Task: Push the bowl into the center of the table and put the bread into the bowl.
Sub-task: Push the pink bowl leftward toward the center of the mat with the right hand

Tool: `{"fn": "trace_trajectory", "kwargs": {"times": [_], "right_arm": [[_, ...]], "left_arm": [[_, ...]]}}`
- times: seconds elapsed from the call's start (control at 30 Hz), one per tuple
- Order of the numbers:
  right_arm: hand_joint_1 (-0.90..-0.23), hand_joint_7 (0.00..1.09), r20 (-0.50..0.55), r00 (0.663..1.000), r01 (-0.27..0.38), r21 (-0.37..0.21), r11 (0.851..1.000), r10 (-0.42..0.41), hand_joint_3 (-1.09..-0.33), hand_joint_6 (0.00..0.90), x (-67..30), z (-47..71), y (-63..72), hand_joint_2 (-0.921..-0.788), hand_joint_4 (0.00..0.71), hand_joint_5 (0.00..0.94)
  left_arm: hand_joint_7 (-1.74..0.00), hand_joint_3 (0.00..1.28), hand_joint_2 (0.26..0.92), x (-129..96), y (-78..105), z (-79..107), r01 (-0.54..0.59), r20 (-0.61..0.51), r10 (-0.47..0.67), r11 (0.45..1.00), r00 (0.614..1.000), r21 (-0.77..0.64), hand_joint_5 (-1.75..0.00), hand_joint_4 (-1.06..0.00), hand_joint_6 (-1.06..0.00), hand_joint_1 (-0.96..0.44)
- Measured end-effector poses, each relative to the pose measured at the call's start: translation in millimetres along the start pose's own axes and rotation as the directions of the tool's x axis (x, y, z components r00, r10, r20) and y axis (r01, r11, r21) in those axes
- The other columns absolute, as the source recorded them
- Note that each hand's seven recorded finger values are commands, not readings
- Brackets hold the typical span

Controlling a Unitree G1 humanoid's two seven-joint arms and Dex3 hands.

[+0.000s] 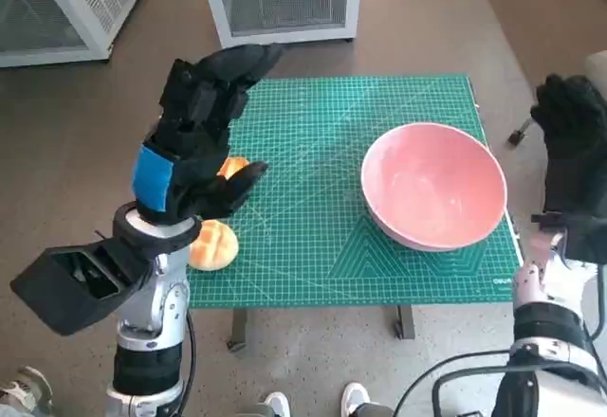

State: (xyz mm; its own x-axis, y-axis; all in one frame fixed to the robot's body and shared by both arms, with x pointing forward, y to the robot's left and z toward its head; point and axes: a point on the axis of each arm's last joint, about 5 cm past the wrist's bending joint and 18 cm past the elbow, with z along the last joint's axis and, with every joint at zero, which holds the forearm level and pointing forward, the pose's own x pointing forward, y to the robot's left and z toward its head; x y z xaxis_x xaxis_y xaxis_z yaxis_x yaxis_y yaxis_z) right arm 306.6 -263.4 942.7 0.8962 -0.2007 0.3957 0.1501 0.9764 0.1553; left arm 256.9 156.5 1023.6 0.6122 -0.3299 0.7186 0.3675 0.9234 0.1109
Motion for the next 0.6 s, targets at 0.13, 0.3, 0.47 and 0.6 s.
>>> {"fn": "trace_trajectory", "kwargs": {"times": [0.13, 0.3, 0.47, 0.6], "right_arm": [[-0.486, 0.59, -0.081, 0.996, 0.045, 0.018, 0.999, -0.044, -0.656, 0.040, -5.1, -7.9, -2.1, -0.921, 0.311, 0.017], [-0.478, 0.56, -0.168, 0.983, 0.080, 0.025, 0.996, -0.075, -0.645, 0.076, -11.2, -16.2, -3.5, -0.921, 0.314, 0.011], [-0.468, 0.53, -0.231, 0.970, 0.083, 0.013, 0.996, -0.078, -0.657, 0.097, -16.8, -22.5, -4.1, -0.921, 0.301, 0.003], [-0.472, 0.52, -0.276, 0.958, 0.080, 0.012, 0.997, -0.073, -0.675, 0.103, -21.3, -27.7, -3.1, -0.921, 0.294, 0.001]], "left_arm": [[-0.81, 0.36, 0.921, -1, 0.0, -0.4, -0.001, -0.003, 0.001, 1.000, 1.000, 0.000, -0.53, 0.00, 0.00, -0.59], [-0.80, 0.36, 0.921, -2, 0.2, -0.5, -0.002, -0.005, 0.002, 1.000, 1.000, 0.000, -0.52, 0.00, 0.00, -0.59], [-0.79, 0.36, 0.921, -2, 0.4, -0.7, -0.004, -0.008, 0.004, 1.000, 1.000, 0.001, -0.50, 0.00, 0.00, -0.59], [-0.79, 0.36, 0.921, -3, 0.6, -0.9, -0.005, -0.011, 0.005, 1.000, 1.000, 0.001, -0.49, 0.00, 0.00, -0.59]]}}
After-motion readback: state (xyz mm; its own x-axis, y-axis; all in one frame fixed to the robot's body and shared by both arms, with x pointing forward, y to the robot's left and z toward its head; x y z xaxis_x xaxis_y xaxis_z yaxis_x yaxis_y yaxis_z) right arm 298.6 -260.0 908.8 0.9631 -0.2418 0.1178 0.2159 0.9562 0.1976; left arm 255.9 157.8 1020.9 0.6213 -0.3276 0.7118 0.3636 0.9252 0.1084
